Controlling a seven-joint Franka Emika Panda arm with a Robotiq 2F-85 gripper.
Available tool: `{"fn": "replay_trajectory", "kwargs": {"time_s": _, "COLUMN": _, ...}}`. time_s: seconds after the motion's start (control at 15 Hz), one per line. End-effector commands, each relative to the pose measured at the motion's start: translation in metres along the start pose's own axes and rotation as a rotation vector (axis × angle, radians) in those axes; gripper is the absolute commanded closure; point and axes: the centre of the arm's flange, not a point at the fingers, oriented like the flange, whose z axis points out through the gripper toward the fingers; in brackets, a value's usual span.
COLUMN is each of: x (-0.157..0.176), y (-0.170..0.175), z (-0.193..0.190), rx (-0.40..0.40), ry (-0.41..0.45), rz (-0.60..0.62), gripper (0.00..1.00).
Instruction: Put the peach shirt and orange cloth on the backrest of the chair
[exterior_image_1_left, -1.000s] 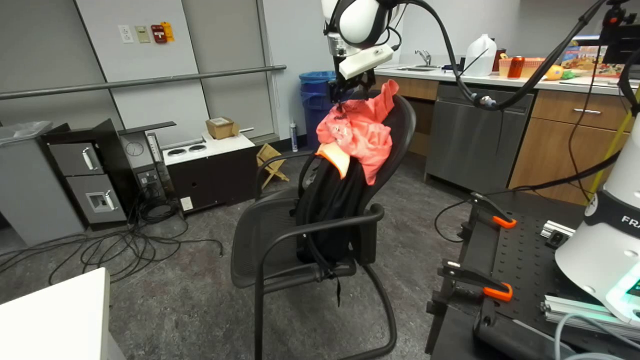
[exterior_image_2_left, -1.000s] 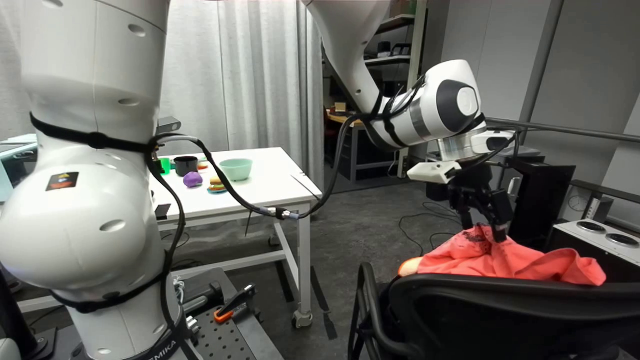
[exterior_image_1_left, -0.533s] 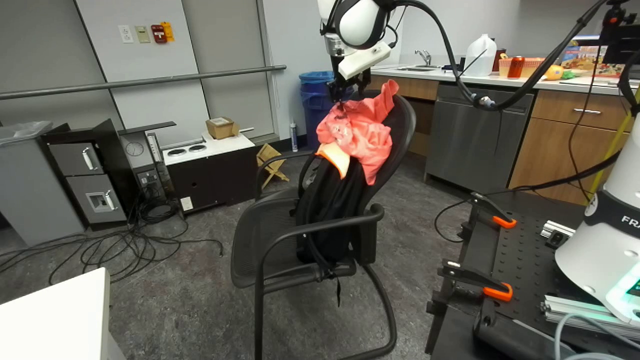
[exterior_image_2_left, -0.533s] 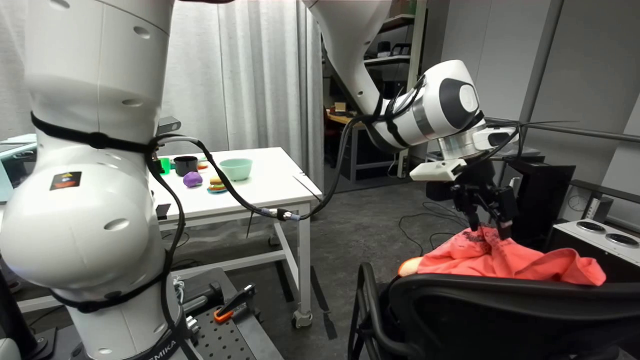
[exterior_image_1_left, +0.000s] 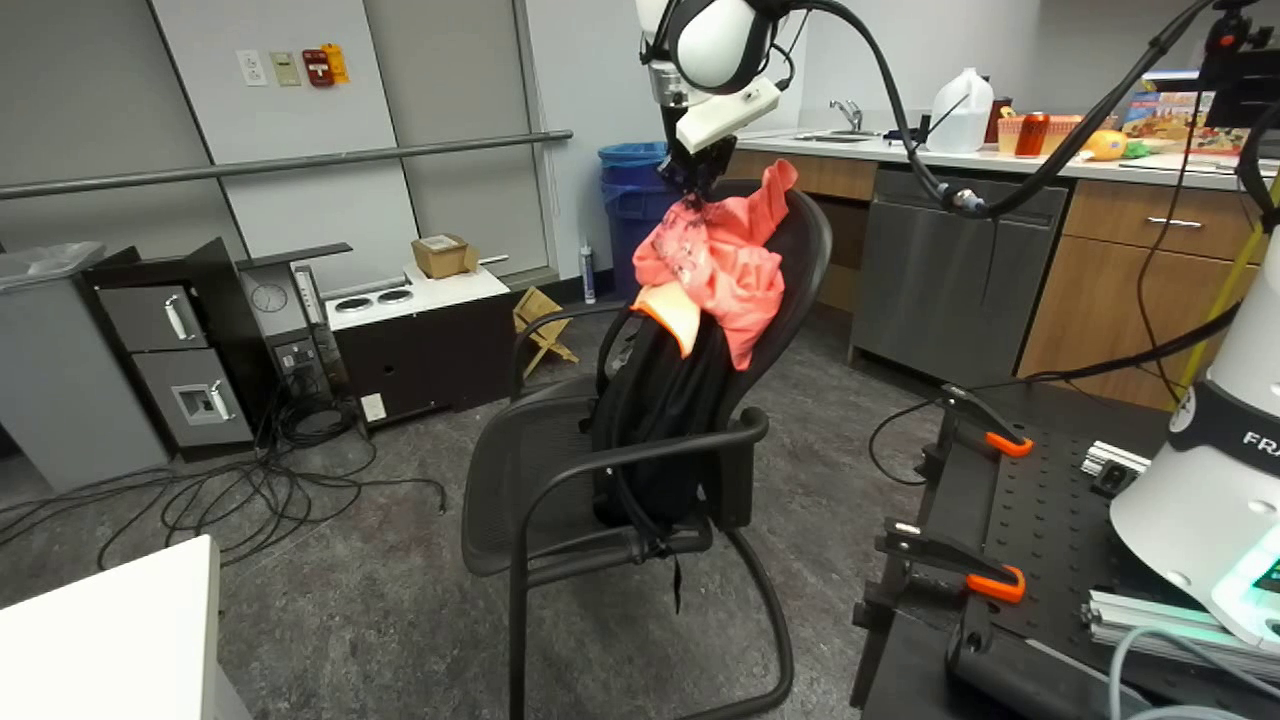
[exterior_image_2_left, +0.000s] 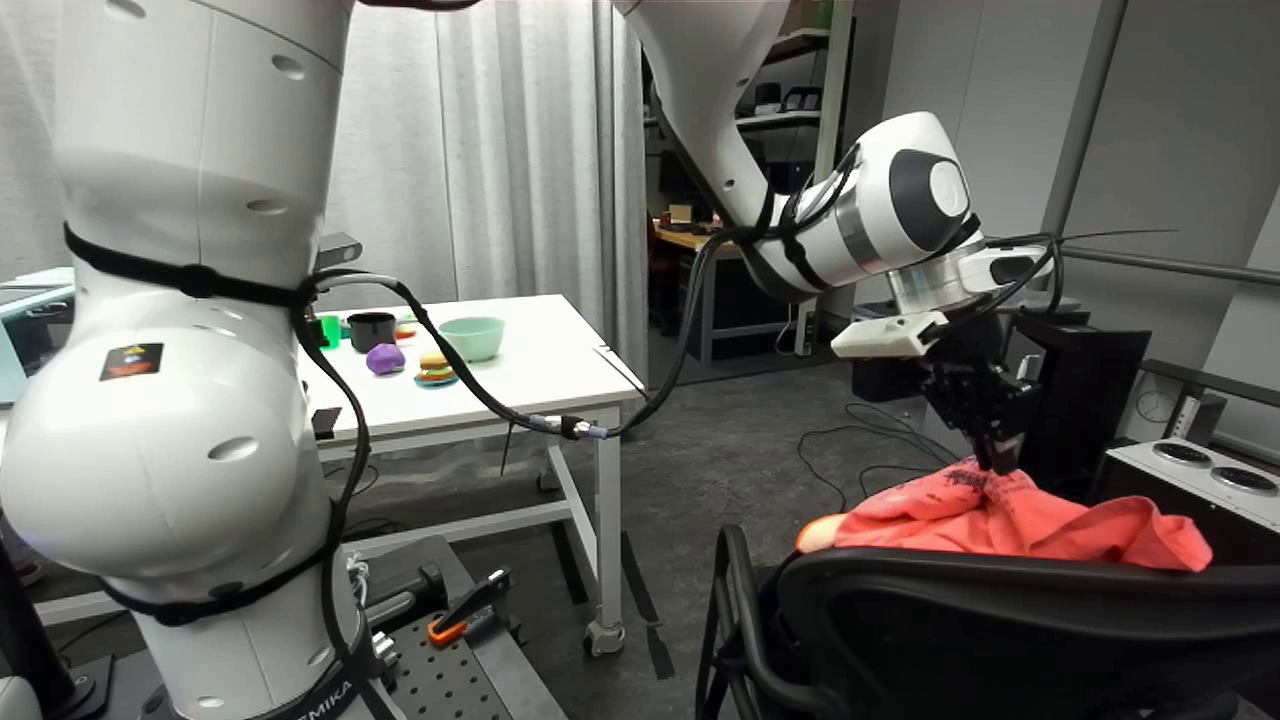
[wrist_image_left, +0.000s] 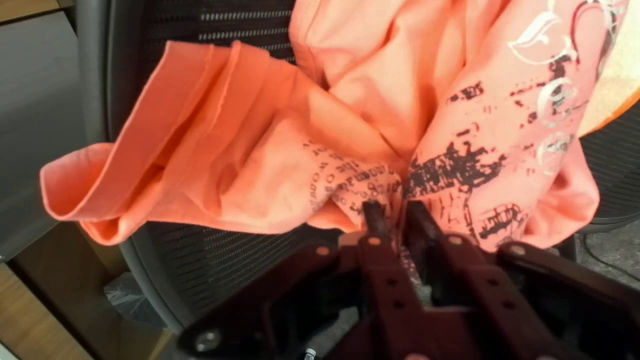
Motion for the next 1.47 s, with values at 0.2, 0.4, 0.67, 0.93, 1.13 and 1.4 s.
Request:
{"fn": "replay_trajectory", "kwargs": {"time_s": 0.2, "x": 0.006, "y": 0.004, "z": -0.053, "rx": 0.05, "ry": 0.083, "rz": -0.044, "gripper": 1.0}}
{"fn": "replay_trajectory", "kwargs": {"time_s": 0.4, "x": 0.015, "y": 0.002, "z": -0.107, "rx": 0.116, "ry": 0.148, "rz": -0.029, "gripper": 1.0}}
{"fn": "replay_trajectory", "kwargs": {"time_s": 0.67, "x": 0.029, "y": -0.003, "z": -0.186, "rx": 0.214, "ry": 0.264, "rz": 0.0, "gripper": 1.0}}
{"fn": "replay_trajectory", "kwargs": {"time_s": 0.93, "x": 0.049, "y": -0.001, "z": -0.259, "rx": 0.3, "ry": 0.378, "rz": 0.048, "gripper": 1.0}}
{"fn": "replay_trajectory", "kwargs": {"time_s": 1.13, "x": 0.066, "y": 0.008, "z": -0.301, "rx": 0.347, "ry": 0.443, "rz": 0.09, "gripper": 1.0}}
{"fn": "replay_trajectory", "kwargs": {"time_s": 1.4, "x": 0.087, "y": 0.027, "z": -0.33, "rx": 0.371, "ry": 0.506, "rz": 0.145, "gripper": 1.0}}
